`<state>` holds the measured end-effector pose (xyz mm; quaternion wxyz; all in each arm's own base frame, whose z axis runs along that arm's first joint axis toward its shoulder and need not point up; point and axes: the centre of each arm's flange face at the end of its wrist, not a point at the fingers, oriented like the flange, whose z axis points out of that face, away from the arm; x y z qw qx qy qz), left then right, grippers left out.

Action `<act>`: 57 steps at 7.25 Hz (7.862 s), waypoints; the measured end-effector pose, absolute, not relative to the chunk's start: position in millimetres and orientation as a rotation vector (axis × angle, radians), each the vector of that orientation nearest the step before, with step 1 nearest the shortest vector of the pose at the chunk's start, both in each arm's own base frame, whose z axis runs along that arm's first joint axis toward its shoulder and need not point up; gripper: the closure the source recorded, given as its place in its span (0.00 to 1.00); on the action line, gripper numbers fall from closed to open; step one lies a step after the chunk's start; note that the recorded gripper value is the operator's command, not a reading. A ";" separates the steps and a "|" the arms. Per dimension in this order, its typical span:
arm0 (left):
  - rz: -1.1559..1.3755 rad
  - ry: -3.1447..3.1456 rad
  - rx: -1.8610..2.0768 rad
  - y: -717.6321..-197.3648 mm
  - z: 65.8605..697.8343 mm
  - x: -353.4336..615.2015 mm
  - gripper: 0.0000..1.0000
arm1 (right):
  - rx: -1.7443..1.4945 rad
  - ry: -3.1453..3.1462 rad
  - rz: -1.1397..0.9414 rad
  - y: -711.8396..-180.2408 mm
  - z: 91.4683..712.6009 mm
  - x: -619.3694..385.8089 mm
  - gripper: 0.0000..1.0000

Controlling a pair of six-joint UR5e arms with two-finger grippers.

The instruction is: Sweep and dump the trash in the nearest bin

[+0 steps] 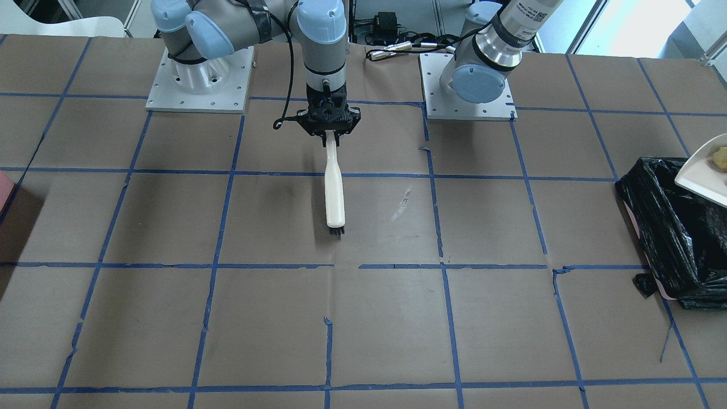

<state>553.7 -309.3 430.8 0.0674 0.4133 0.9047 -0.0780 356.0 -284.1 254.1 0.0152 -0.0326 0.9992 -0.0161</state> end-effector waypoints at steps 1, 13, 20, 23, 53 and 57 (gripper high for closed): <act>-0.165 2.695 1.257 -308.9 432.6 561.9 1.00 | -0.105 3.114 -0.043 -284.3 250.5 356.4 0.89; 0.426 2.507 1.322 -368.8 454.4 543.7 1.00 | -0.071 3.115 -0.033 -285.1 238.5 362.1 0.71; 0.054 2.550 1.574 -421.2 503.1 428.9 1.00 | -0.065 3.112 -0.024 -289.3 236.1 362.9 0.14; -0.026 2.582 1.592 -480.9 487.6 358.3 1.00 | -0.105 3.113 -0.141 -335.4 282.0 359.4 0.02; -0.116 3.239 0.188 -546.7 266.0 -344.5 0.00 | -0.169 3.262 -0.081 -449.9 483.6 147.1 0.00; -0.088 3.220 0.076 -550.2 349.1 -252.9 0.00 | -0.162 3.185 -0.096 -445.5 487.1 156.4 0.00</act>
